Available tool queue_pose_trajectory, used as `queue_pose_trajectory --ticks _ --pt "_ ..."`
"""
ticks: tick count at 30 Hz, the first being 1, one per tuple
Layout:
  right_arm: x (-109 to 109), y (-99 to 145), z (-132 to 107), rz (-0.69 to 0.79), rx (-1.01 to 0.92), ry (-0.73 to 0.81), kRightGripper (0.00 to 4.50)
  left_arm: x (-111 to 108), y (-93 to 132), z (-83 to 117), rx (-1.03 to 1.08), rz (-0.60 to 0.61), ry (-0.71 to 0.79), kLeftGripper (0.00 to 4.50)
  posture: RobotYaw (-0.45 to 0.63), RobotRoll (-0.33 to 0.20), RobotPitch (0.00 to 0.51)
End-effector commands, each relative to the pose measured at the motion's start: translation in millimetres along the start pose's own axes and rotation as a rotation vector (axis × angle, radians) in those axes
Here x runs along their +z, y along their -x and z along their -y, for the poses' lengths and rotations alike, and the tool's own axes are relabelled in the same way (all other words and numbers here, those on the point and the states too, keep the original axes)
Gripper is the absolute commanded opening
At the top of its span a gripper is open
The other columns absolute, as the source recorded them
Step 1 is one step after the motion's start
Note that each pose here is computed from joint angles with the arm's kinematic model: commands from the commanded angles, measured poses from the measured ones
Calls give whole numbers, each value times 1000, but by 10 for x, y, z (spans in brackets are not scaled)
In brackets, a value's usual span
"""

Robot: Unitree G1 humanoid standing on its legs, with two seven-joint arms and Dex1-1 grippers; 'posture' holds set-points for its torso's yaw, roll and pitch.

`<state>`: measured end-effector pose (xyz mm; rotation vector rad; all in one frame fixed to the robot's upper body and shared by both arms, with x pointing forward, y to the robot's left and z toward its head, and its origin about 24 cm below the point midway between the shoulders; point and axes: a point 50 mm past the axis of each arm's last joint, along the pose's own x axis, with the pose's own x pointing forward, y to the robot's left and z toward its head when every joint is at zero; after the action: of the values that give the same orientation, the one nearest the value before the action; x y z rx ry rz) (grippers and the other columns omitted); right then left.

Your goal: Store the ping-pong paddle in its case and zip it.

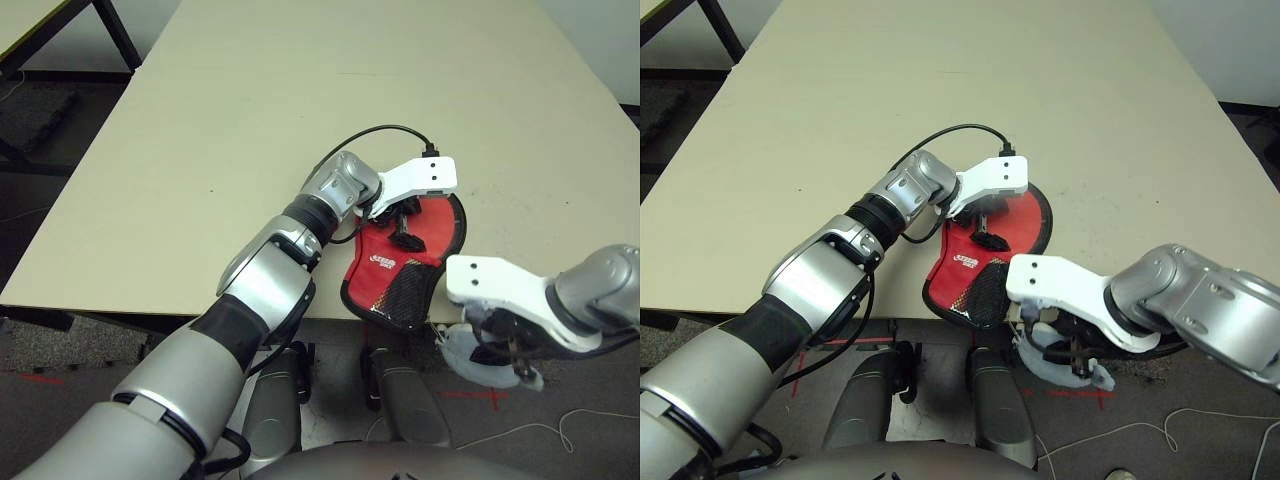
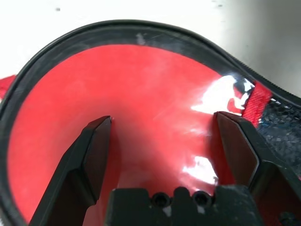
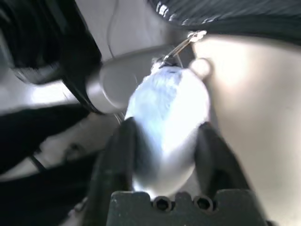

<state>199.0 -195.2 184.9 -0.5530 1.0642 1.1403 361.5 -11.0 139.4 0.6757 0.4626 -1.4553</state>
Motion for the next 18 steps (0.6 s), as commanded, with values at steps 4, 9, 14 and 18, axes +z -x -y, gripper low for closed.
queue_pose_trajectory --ticks 4,9,14,18 --pt "256 885 489 449 -210 -194 4438 -125 334 -71 -9 112 176 4500 -133 0 195" --pt "237 1175 1225 786 -703 -445 4438 -52 728 -245 241 351 266 4500 -111 0 189" --pt "56 993 1718 1055 -1023 -651 4438 -337 1182 -486 702 583 434 4500 -86 0 193" --pt "-101 717 1922 1094 -1159 -677 4438 -647 1320 -489 872 631 545 4500 -64 0 197"
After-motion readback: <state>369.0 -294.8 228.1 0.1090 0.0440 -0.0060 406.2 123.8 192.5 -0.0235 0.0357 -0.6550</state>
